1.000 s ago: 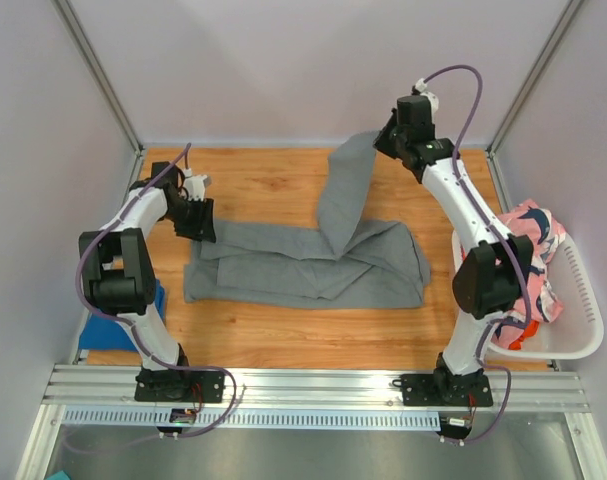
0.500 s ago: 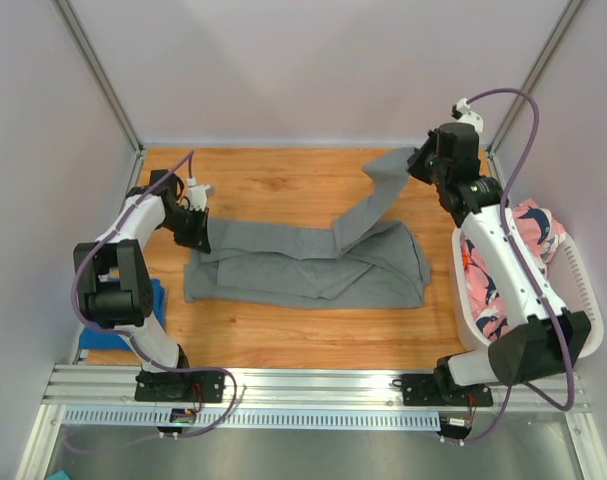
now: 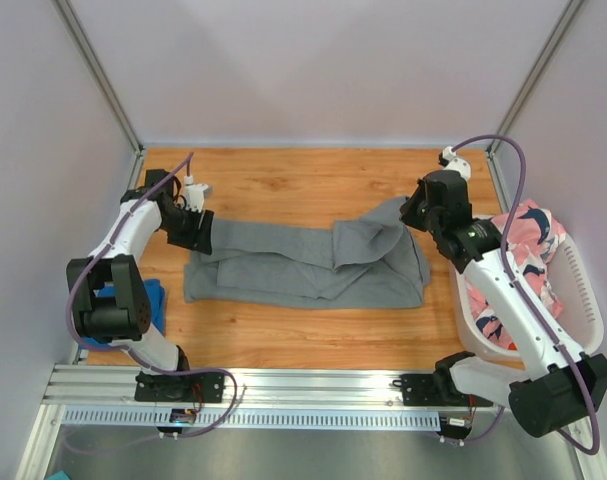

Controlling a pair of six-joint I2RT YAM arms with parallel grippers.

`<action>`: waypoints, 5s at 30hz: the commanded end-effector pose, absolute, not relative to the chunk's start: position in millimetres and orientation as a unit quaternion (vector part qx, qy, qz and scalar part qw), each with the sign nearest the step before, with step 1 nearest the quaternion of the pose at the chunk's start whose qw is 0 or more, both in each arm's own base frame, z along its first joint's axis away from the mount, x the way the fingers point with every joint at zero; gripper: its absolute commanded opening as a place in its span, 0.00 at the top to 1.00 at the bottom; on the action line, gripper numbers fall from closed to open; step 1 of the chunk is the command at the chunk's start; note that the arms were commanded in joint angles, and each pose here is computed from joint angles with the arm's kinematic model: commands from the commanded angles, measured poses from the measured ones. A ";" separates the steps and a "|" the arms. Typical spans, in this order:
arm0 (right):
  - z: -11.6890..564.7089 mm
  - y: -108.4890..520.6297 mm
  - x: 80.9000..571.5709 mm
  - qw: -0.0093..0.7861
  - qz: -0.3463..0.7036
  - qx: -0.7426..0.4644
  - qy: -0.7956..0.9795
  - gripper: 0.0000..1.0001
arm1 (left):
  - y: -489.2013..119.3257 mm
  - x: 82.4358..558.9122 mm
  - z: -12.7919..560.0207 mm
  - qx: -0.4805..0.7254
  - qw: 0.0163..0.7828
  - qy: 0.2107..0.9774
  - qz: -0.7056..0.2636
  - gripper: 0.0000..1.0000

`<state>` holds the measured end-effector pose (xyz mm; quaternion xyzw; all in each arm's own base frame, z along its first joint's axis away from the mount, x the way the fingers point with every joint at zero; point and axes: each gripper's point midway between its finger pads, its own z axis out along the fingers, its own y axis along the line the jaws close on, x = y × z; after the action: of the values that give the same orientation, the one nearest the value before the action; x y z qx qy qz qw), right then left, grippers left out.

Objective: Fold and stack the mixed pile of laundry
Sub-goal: Fold the shirt.

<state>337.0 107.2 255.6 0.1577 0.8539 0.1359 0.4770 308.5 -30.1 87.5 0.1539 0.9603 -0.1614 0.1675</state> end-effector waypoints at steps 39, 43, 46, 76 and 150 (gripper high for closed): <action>283.2 204.7 293.5 0.506 0.233 -0.056 0.828 1.00 | -22.1 297.4 58.1 0.184 0.142 0.964 -0.130 1.00; 281.0 258.0 293.1 0.496 0.269 -0.096 0.820 1.00 | -23.8 304.2 54.0 0.182 0.142 0.964 -0.134 0.77; 278.2 289.4 291.4 0.492 0.281 -0.125 0.815 1.00 | -21.7 311.4 62.4 0.180 0.152 0.963 -0.128 0.47; 216.7 348.6 270.8 0.387 0.255 -0.228 0.856 0.29 | -96.7 278.3 112.3 0.240 0.153 0.929 -0.235 0.16; 86.0 107.6 377.6 0.306 0.148 0.209 0.917 0.71 | -55.0 342.4 93.6 0.189 0.226 0.945 -0.142 0.68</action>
<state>366.9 111.6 69.9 0.2222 0.9202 0.1535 0.2834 340.2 -44.2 70.9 0.1674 0.9608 -0.1158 0.1883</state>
